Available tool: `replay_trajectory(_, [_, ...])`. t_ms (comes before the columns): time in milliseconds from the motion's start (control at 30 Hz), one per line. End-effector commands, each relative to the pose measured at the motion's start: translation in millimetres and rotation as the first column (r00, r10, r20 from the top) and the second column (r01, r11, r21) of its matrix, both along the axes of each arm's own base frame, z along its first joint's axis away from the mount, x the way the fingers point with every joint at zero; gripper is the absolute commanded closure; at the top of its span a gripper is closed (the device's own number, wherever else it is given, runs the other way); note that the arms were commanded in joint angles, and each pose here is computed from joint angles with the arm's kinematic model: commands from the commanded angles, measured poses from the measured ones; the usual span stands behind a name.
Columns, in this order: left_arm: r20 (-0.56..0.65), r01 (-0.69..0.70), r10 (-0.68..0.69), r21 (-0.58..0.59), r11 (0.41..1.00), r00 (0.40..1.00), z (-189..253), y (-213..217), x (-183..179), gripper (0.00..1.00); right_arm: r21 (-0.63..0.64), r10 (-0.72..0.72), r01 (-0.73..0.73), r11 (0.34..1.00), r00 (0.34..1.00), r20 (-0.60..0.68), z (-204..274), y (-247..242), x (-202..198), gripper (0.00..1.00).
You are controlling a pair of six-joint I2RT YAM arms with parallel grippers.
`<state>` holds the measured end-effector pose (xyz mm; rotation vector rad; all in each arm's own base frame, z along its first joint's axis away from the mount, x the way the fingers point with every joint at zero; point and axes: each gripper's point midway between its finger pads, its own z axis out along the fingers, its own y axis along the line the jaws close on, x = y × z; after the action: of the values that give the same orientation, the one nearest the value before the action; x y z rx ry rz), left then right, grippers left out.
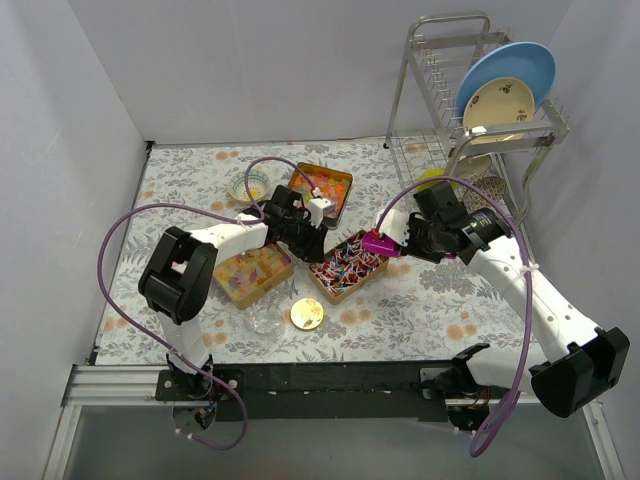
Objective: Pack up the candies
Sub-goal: Adjust the storage box at the center of the board.
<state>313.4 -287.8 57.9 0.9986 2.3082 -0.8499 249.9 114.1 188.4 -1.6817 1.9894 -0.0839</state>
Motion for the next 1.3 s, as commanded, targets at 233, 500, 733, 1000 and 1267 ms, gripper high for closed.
replay_trajectory(233, [0.231,0.174,-0.202,0.135,0.975,0.952,6.1,12.6,22.9,0.86,0.037,0.018,-0.019,0.999,0.999,0.029,11.1,7.6,6.0,0.99])
replay_trajectory(500, [0.350,0.393,-0.427,0.167,0.904,0.834,3.1,9.6,35.8,0.90,-0.009,0.156,-0.156,0.988,0.987,0.031,10.7,11.6,6.1,0.99])
replay_trajectory(733, [0.402,0.543,-0.557,0.162,0.824,0.727,0.2,-2.0,35.6,0.97,-0.055,0.200,-0.198,0.979,0.979,0.034,12.1,10.0,11.3,0.99])
replay_trajectory(1000, [0.394,0.454,-0.451,0.093,0.886,0.801,25.4,-9.8,52.1,0.73,-0.074,0.226,-0.223,0.972,0.974,0.026,18.4,12.8,15.6,0.99])
replay_trajectory(1267, [0.287,0.081,-0.050,-0.098,0.992,0.957,105.6,26.4,42.5,0.55,-0.253,0.353,-0.365,0.896,0.931,-0.092,22.6,16.4,25.5,0.99])
